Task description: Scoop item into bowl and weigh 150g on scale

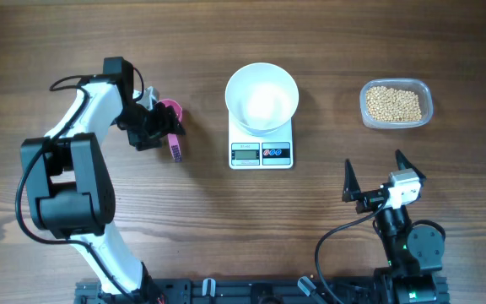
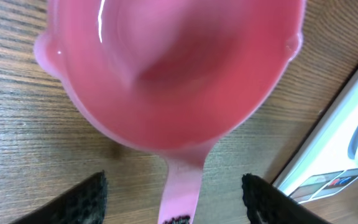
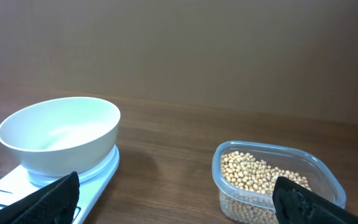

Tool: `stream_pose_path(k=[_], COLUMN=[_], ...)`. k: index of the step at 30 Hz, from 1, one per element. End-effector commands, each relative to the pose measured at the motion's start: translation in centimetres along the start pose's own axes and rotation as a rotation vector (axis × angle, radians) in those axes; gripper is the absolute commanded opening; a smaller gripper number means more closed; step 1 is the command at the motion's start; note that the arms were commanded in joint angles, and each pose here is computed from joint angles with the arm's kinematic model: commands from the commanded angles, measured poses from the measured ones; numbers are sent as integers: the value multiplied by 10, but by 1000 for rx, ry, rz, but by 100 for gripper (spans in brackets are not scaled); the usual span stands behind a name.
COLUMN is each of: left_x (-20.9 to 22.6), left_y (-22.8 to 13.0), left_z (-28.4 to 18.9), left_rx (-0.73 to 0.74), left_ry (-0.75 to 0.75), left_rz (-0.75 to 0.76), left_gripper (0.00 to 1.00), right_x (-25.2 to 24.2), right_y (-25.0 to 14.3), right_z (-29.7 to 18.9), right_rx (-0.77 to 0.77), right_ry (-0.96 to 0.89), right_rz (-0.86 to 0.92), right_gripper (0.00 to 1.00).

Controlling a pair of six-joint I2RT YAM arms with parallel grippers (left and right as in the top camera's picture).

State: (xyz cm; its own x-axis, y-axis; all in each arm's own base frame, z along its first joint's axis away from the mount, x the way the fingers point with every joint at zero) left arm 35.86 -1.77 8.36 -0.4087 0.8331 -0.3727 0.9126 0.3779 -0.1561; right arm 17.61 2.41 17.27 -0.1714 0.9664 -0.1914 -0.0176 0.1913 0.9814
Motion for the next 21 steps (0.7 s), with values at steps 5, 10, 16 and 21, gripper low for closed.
stream_pose_path(k=[5,10,16,21], left_x=[8,5,5,6], left_y=[-8,1,3,2], left_z=[19,19,18,18], left_rx=[43,-6,-16,-12], left_ry=[-24,-42,-46,-46], left_rz=[-5,19,22,20], left_gripper=[59,52,35,18], right_x=[1,1,1,1], right_y=[1,1,1,1], right_z=[0,0,0,0], right_rx=[-6,-6,-6,-6], right_ry=[12,12,12,12], right_rz=[2,2,2,2], right_gripper=[100,100,100,100])
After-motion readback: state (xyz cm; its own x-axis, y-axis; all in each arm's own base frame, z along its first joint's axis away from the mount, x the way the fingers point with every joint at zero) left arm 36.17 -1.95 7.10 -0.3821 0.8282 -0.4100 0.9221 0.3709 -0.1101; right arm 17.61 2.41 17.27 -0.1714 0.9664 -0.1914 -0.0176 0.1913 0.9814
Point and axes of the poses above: each gripper's point midway between its finger pads, its own z axis out along the fingers, its own x axis along the line the jaws close on, y = z × x, the point moved 7 cm from there along -z, back along the fingers, and after that the axes turned 8 degrees about -z, right-handed, at the moved point
